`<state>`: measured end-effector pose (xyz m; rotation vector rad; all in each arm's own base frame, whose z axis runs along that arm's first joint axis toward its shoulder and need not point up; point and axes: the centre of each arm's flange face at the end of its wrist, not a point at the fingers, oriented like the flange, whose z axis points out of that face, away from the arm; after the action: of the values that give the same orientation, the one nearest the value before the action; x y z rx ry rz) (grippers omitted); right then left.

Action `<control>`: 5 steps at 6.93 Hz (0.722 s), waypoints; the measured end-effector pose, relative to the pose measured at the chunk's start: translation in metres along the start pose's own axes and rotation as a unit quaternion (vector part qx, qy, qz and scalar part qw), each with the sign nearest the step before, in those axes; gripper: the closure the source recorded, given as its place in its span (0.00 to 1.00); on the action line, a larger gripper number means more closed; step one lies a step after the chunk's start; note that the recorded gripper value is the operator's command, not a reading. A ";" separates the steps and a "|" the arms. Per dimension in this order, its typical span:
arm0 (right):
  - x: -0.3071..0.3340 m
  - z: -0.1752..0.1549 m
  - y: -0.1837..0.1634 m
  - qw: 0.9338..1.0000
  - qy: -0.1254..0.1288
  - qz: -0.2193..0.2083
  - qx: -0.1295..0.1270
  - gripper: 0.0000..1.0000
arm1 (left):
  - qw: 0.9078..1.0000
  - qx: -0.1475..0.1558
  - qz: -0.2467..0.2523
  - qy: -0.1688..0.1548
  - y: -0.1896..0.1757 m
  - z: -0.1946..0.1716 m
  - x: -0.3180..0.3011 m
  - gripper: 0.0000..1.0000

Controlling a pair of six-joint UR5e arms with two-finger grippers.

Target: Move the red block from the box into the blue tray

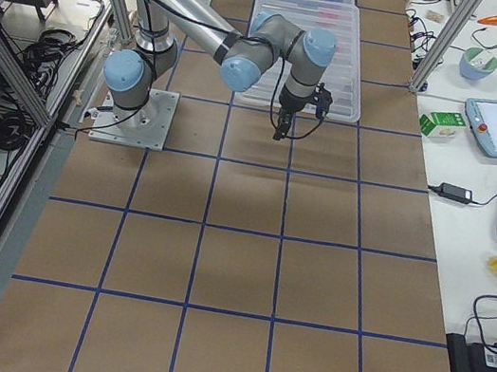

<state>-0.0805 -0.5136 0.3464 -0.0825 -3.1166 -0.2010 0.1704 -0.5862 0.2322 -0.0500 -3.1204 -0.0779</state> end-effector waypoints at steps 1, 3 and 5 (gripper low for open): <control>-0.017 -0.001 -0.003 1.000 0.003 -0.006 0.002 0.00 | 1.000 -0.009 -0.012 0.008 0.003 0.022 -0.015 0.00; -0.050 -0.003 -0.005 1.000 0.005 -0.008 0.006 0.00 | 0.999 -0.021 -0.025 0.013 0.006 0.034 -0.021 0.00; -0.085 -0.003 -0.005 1.000 0.008 -0.019 0.009 0.00 | 1.000 -0.014 -0.007 0.006 -0.005 -0.036 0.012 0.00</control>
<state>0.0038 -0.5238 0.3473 -0.0227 -3.1054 -0.1733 0.1588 -0.5924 0.2681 -0.0292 -3.1083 -0.1213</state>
